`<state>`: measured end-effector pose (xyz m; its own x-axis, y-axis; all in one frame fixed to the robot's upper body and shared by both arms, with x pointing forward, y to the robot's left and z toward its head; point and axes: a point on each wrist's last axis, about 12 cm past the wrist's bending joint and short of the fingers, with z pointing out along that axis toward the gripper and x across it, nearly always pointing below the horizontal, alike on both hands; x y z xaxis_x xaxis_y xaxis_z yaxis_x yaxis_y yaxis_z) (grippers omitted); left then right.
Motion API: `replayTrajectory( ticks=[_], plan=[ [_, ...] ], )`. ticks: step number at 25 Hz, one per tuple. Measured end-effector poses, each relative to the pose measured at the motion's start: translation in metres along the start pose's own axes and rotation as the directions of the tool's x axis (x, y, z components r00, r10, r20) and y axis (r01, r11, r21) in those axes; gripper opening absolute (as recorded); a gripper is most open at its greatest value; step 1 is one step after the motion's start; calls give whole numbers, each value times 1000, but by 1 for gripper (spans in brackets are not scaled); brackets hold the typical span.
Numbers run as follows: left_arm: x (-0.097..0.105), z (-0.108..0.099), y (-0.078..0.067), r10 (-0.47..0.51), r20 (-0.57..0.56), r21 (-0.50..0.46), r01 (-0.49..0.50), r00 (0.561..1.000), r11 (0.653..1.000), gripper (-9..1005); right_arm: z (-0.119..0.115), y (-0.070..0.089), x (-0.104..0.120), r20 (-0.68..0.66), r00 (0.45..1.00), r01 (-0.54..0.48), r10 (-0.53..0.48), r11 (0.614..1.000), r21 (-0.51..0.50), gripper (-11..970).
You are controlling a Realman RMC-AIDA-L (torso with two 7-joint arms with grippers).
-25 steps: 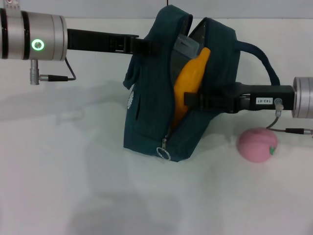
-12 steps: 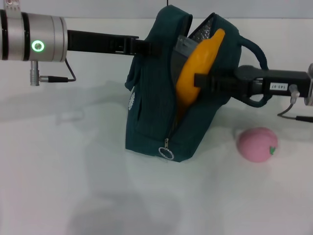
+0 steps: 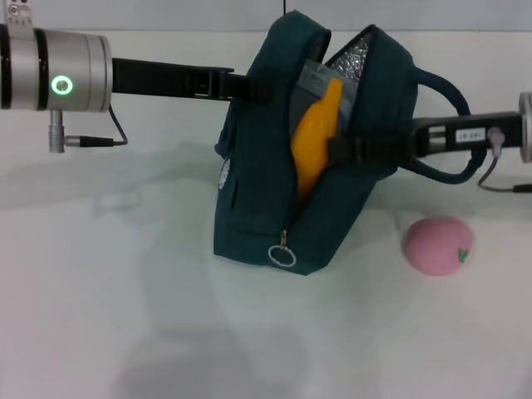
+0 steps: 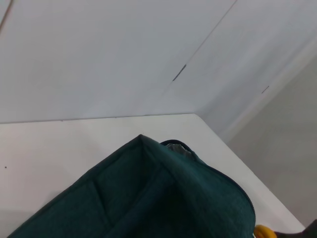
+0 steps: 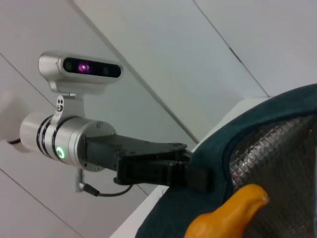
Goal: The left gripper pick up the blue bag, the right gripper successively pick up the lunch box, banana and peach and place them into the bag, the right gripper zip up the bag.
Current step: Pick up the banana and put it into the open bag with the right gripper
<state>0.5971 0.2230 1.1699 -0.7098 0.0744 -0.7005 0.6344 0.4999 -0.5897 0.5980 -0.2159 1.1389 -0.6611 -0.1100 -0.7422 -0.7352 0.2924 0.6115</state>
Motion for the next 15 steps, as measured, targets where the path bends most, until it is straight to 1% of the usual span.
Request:
replayTrajectory(
  ticks=[2,6,9,11,13,15],
  plan=[
    [1,-1,0,-2,5,3,2,1000,1000,69,-4,-1,-8,15,1000,-7,7,1000,12,695],
    [3,-1,0,-6,9,12,6,1000,1000,69,-15,-3,-20,96,995,-1,-3,999,43,775],
    [3,-1,-1,-6,9,14,6,1000,1000,69,-18,-2,-24,120,993,1,-6,999,39,770],
    [3,-1,-1,-6,8,14,6,1000,1000,69,-18,1,-24,115,993,11,-12,1000,13,767],
    [3,-1,0,-6,8,14,6,1000,1000,69,-20,6,-20,116,993,29,-27,1000,-13,766],
    [3,-1,0,-7,8,14,6,1000,1000,69,-26,10,-16,131,990,50,-48,999,-12,766]
  ],
)
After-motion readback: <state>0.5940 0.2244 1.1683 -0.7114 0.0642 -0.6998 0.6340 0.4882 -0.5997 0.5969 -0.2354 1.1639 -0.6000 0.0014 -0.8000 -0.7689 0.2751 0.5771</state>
